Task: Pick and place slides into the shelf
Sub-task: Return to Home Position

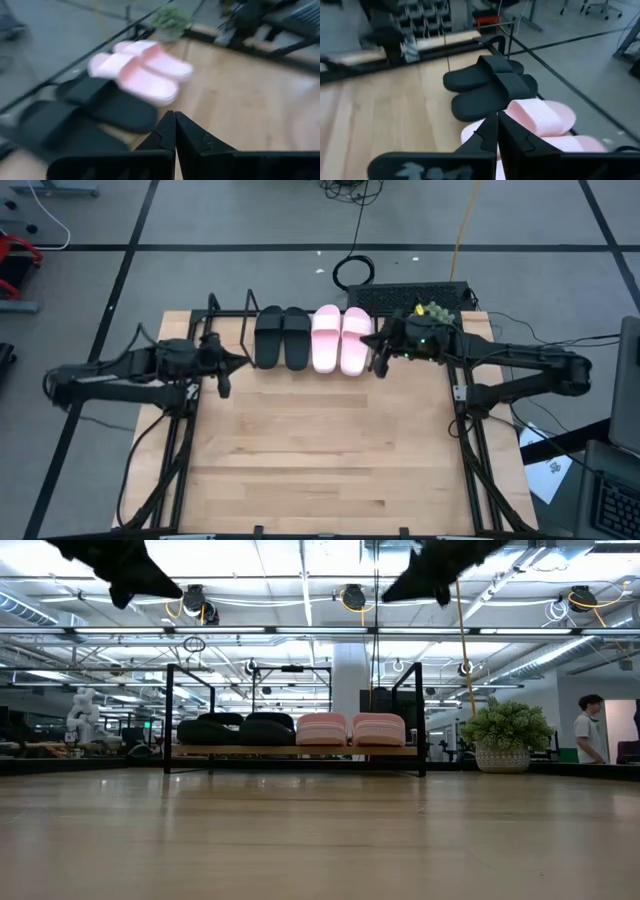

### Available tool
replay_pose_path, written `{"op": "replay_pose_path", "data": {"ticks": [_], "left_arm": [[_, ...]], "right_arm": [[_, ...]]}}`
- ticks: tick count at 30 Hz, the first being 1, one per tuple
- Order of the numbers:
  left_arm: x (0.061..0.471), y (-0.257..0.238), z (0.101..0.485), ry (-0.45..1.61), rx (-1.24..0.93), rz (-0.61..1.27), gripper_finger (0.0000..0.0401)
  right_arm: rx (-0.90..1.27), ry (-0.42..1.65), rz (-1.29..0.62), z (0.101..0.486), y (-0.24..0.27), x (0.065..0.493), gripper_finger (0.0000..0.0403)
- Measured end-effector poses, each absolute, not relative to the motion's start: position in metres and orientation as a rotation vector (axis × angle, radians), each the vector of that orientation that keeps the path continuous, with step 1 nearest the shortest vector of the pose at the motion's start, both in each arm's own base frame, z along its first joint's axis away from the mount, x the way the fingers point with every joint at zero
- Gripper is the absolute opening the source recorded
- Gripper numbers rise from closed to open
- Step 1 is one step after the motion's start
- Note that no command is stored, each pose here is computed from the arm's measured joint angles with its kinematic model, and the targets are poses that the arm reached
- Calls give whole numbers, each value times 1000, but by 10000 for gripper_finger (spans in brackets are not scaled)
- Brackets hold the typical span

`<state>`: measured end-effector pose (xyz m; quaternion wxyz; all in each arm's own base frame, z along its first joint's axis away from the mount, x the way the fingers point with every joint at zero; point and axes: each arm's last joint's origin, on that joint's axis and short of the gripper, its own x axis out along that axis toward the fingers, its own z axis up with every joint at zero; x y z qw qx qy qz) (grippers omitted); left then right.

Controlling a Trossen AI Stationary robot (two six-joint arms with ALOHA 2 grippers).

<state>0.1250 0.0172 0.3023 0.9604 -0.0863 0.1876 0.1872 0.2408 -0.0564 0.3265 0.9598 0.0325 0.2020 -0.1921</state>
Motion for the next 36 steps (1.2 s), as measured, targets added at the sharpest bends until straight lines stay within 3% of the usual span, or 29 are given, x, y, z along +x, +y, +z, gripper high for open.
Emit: {"op": "replay_pose_path", "data": {"ticks": [8, 20, 27, 36], "left_arm": [[119, 31, 268, 256, -313, 307, 0], [131, 48, 254, 157, -397, 184, 0], [137, 43, 255, 152, -468, 144, 0], [142, 22, 256, 140, -470, 154, 0]], "right_arm": [[222, 222, -393, 287, -63, 200, 0], [258, -30, -438, 322, -46, 123, 0], [393, -65, -336, 282, -33, 126, 0], [421, -83, -383, 247, -24, 132, 0]]}}
